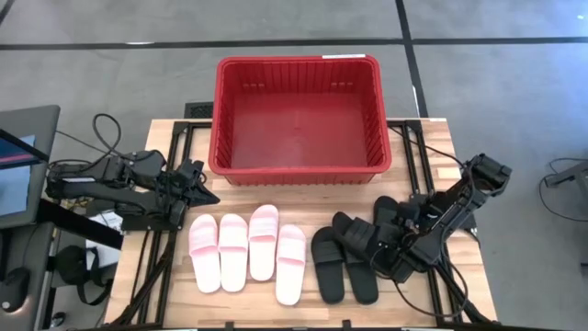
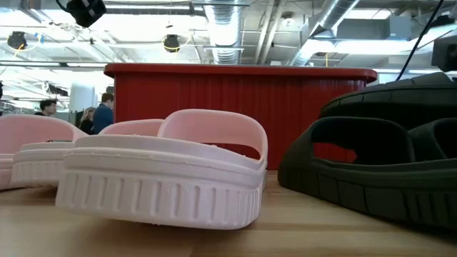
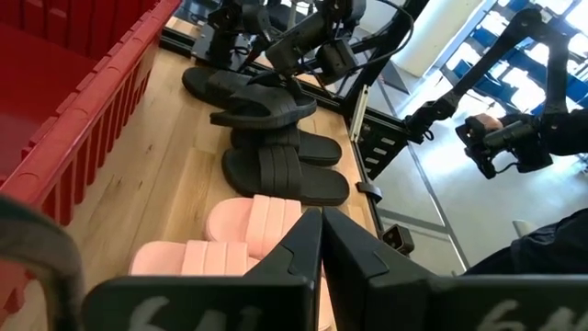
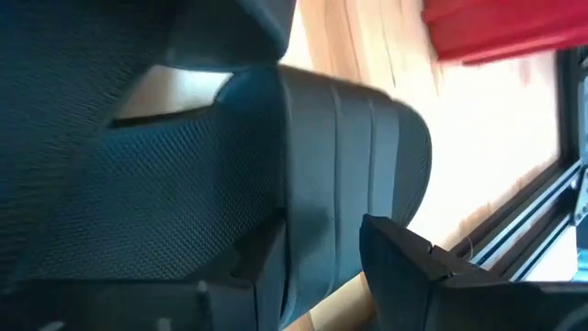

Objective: Pick and place slides into bin
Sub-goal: Put the black slide into the red container

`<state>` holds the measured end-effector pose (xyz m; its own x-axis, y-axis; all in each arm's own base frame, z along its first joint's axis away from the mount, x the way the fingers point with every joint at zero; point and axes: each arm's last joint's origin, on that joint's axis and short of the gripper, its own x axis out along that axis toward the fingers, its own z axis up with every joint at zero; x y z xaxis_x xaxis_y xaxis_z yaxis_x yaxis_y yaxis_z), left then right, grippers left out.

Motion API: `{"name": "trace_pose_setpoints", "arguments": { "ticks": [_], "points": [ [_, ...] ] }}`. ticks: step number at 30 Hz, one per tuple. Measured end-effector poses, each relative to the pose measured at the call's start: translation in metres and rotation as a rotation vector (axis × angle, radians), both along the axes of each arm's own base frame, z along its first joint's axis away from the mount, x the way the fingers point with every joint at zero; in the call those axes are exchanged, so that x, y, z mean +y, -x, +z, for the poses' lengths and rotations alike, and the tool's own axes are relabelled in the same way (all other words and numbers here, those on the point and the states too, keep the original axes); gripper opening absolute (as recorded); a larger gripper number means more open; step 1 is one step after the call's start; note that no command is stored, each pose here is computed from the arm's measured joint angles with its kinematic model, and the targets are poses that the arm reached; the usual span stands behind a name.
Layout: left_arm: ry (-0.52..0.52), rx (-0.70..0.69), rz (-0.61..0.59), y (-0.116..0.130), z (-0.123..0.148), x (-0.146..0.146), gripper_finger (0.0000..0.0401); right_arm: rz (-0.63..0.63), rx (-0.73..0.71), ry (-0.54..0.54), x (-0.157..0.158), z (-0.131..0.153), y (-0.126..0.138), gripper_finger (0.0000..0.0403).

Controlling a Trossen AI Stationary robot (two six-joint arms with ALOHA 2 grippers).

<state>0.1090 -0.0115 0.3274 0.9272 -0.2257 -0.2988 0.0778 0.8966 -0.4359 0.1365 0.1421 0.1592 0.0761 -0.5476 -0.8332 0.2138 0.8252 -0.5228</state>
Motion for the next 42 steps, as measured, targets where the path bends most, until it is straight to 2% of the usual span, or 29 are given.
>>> {"name": "trace_pose_setpoints", "arguments": {
  "ticks": [5,12,22,29,42],
  "points": [
    [-0.002,-0.001,-0.001,0.000,0.000,0.000,0.0000,-0.034,0.015,-0.011,-0.005,-0.005,-0.001,0.0108],
    [-0.002,-0.001,0.001,0.000,0.000,0.000,0.0000,-0.062,-0.005,-0.002,-0.007,-0.005,-0.003,0.0011],
    [-0.013,0.001,-0.002,0.000,0.000,0.000,0.0000,-0.093,-0.032,0.048,0.001,0.017,-0.002,0.0005],
    [-0.031,0.014,-0.008,0.001,-0.002,0.000,0.0000,-0.109,-0.106,-0.012,0.007,0.037,-0.002,0.0003],
    [-0.057,0.008,-0.017,0.001,-0.002,0.000,0.0000,-0.141,-0.195,0.003,-0.005,0.082,0.005,0.0001]
  ]
}}
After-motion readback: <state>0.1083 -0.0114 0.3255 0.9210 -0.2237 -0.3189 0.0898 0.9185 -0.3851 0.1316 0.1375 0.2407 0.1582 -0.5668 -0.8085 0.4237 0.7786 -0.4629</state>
